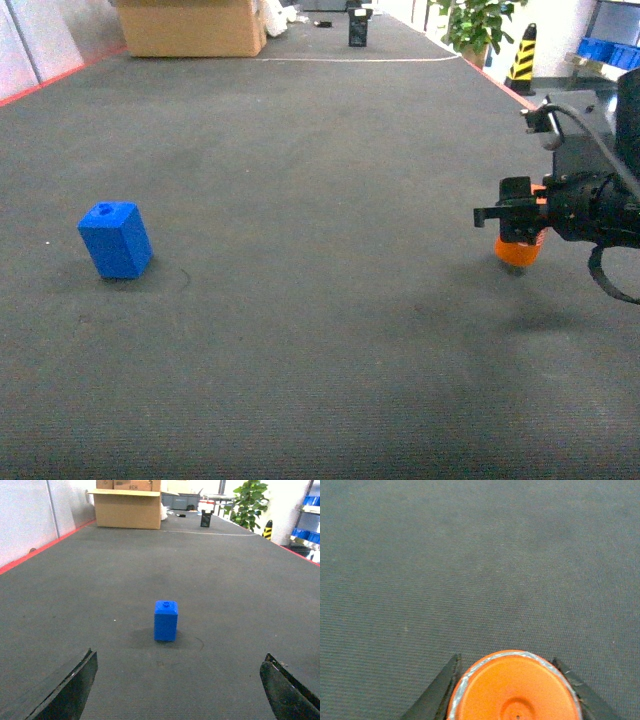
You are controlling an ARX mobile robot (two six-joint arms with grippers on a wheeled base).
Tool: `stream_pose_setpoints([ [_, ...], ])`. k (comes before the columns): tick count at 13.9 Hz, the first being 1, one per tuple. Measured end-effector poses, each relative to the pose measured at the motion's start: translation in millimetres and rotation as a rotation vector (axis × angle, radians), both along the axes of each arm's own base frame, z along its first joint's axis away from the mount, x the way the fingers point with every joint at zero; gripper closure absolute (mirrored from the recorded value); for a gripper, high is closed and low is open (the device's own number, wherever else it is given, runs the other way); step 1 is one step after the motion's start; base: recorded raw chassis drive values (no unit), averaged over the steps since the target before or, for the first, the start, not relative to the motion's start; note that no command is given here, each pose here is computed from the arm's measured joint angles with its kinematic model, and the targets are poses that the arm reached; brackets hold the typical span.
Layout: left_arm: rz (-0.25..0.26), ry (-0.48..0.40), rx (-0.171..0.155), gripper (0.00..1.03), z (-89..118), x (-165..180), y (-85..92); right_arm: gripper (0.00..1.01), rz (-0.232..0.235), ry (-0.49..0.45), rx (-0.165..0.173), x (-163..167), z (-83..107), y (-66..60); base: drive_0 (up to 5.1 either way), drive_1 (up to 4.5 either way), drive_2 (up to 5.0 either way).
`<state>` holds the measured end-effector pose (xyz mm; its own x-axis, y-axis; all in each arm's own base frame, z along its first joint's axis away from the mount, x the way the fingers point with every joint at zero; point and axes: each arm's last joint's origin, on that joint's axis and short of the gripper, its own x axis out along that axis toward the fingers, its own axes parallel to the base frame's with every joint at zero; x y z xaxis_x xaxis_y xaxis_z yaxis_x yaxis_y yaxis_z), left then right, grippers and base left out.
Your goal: Sort blue parts and orange caps into right shelf containers
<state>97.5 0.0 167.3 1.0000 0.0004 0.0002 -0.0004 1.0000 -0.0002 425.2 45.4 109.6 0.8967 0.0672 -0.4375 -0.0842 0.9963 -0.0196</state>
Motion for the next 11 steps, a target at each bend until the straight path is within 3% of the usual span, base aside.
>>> stream_pose_setpoints([
  [2, 0.0, 0.0, 0.0, 0.05, 0, 0, 0.0, 0.58, -0.026, -0.082, 0.004, -44, 18.7, -9.8, 0.0, 0.0, 0.0],
  [4, 0.0, 0.0, 0.0, 0.05, 0, 0, 0.0, 0.58, -0.069, -0.168, -0.024, -108, 39.3, -19.6, 0.0, 0.0, 0.0],
  [5, 0.0, 0.0, 0.0, 0.05, 0, 0, 0.0, 0.58, -0.078, -0.14, -0.028, -138, 40.3, -21.8, 0.0, 0.0, 0.0],
  [6, 0.0, 0.0, 0.0, 0.05, 0, 0, 0.0, 0.58, -0.112, -0.131, -0.058, -165, 38.0, -19.8, 0.0, 0.0, 0.0],
  [8, 0.027, 0.041, 0.0, 0.05, -2, 1, -0.5, 0.58, -0.107, -0.142, -0.064, -172, 40.3, -18.6, 0.0, 0.0, 0.0],
  [9, 0.012, 0.079, -0.016, 0.05, 1, 9, -3.9, 0.58, -0.112, -0.16, -0.066, -171, 43.4, -18.9, 0.0, 0.0, 0.0],
  [11, -0.101, 0.127, -0.021, 0.05, 23, 40, -13.9, 0.58, -0.11, -0.157, -0.07, -171, 43.3, -18.8, 0.0, 0.0, 0.0],
])
